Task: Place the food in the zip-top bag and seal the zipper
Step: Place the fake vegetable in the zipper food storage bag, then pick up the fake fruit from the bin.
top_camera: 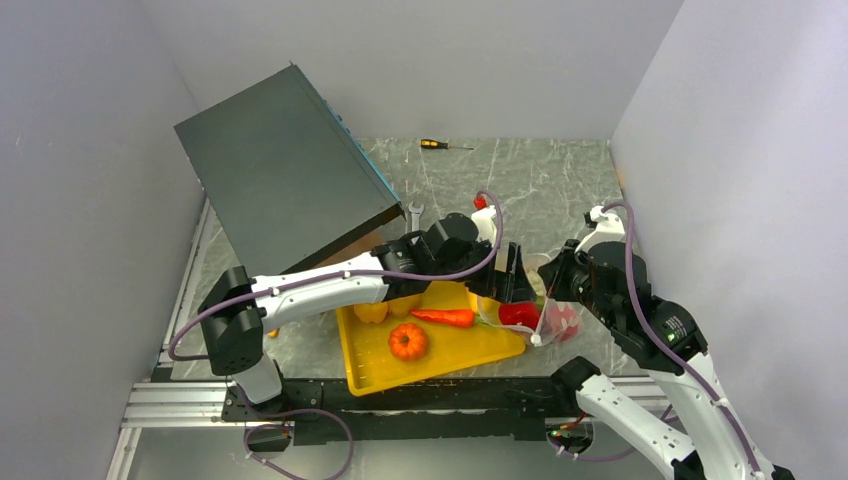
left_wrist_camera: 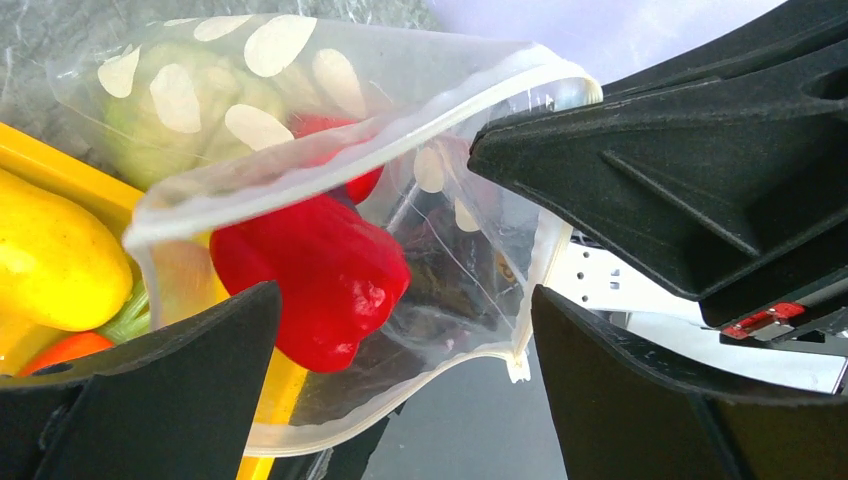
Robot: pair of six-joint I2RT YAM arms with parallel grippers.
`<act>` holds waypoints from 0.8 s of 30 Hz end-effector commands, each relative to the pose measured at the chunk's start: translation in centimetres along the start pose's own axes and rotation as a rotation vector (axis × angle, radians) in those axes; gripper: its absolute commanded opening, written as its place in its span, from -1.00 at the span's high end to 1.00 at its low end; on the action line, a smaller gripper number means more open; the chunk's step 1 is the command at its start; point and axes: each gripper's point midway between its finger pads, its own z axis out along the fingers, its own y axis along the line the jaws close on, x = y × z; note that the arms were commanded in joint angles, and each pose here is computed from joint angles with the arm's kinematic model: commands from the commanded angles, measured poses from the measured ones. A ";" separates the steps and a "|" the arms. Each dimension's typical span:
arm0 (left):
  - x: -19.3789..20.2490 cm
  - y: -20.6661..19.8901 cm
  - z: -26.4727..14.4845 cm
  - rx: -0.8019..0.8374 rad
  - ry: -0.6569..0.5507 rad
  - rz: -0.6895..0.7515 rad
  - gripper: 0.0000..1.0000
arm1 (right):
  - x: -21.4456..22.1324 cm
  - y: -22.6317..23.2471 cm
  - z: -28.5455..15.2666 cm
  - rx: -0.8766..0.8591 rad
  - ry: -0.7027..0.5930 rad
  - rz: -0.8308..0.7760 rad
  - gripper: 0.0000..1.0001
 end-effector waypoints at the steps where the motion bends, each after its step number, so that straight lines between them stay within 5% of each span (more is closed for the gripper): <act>1: -2.8 -2.9 -2.1 0.062 -0.084 0.061 -0.99 | -1.9 0.8 -0.2 -0.029 -0.073 0.005 1.00; 15: -3.5 0.2 -8.3 -0.124 -0.216 0.168 -0.99 | -3.0 -1.9 -1.2 0.111 -0.133 0.036 1.00; 24: -0.4 5.6 -8.1 -0.299 -0.150 0.133 -0.99 | -3.9 -3.7 -2.9 0.170 -0.225 0.092 1.00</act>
